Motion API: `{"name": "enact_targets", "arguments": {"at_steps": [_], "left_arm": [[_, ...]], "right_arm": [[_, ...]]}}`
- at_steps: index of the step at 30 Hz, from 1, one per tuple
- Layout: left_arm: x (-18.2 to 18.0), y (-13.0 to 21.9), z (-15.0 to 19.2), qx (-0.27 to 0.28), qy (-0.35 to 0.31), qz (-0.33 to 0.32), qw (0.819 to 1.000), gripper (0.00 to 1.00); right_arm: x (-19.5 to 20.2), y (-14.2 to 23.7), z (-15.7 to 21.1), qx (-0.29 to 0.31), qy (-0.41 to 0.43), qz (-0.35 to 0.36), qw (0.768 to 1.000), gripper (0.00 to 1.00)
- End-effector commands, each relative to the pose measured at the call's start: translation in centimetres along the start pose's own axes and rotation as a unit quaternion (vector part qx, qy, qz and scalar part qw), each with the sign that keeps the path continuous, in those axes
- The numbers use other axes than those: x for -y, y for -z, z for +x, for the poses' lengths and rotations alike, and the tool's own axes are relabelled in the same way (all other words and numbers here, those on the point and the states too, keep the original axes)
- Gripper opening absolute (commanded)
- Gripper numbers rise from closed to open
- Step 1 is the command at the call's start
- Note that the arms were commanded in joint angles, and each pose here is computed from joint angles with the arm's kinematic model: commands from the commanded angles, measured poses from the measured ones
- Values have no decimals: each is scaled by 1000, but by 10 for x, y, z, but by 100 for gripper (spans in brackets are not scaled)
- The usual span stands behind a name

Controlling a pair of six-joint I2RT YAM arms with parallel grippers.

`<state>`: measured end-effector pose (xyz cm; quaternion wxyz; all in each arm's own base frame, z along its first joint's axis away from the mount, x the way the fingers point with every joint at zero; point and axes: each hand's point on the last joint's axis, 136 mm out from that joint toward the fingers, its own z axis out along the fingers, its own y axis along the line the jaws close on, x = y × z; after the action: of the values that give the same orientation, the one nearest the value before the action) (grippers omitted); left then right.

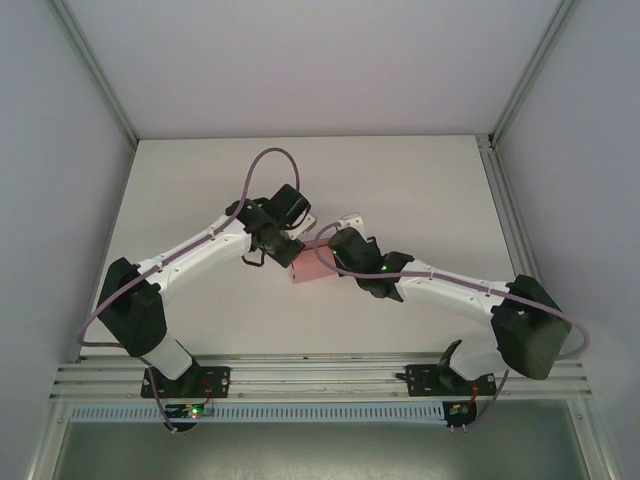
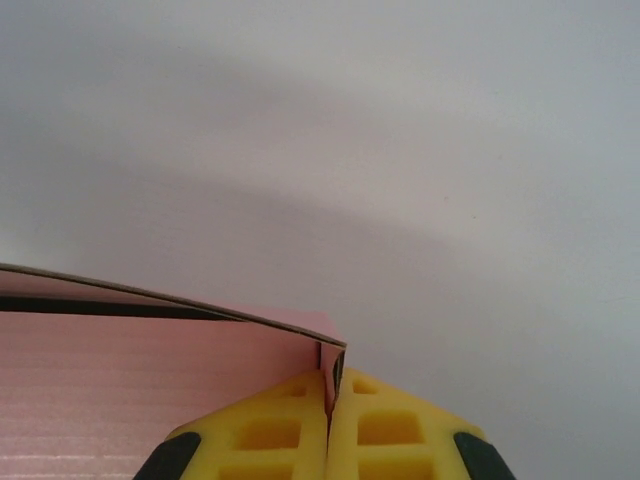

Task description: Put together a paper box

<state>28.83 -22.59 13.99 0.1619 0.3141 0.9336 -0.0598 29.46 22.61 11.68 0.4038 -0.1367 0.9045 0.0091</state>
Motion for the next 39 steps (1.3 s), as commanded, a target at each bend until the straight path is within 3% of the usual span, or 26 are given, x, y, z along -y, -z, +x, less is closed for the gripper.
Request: {"name": "enact_targets", "arguments": {"at_steps": [1, 5, 12, 19, 23, 30, 35, 39], "left_arm": [[-4, -2, -13, -13, 94, 2, 995, 0], [-5, -2, -16, -46, 172, 8, 984, 0], [-3, 17, -44, -46, 323, 131, 936, 0], [0, 8, -44, -72, 379, 151, 910, 0], [-7, 0, -34, -82, 394, 131, 906, 0], [-16, -4, -40, -75, 475, 172, 860, 0], [-27, 5, -47, -66, 466, 165, 866, 0], [-23, -4, -34, -88, 443, 166, 876, 0]], "right_arm": [[-5, -5, 53, -85, 77, 14, 993, 0], [-19, -7, 59, -89, 97, 9, 991, 0], [-30, -11, 67, -97, 121, 8, 988, 0], [-32, -14, 71, -98, 121, 4, 988, 0], [-33, -16, 71, -101, 123, 4, 987, 0], [-39, -21, 79, -118, 123, -5, 985, 0], [-39, -22, 84, -123, 122, -6, 985, 0], [-39, -24, 89, -131, 125, -5, 983, 0]]}}
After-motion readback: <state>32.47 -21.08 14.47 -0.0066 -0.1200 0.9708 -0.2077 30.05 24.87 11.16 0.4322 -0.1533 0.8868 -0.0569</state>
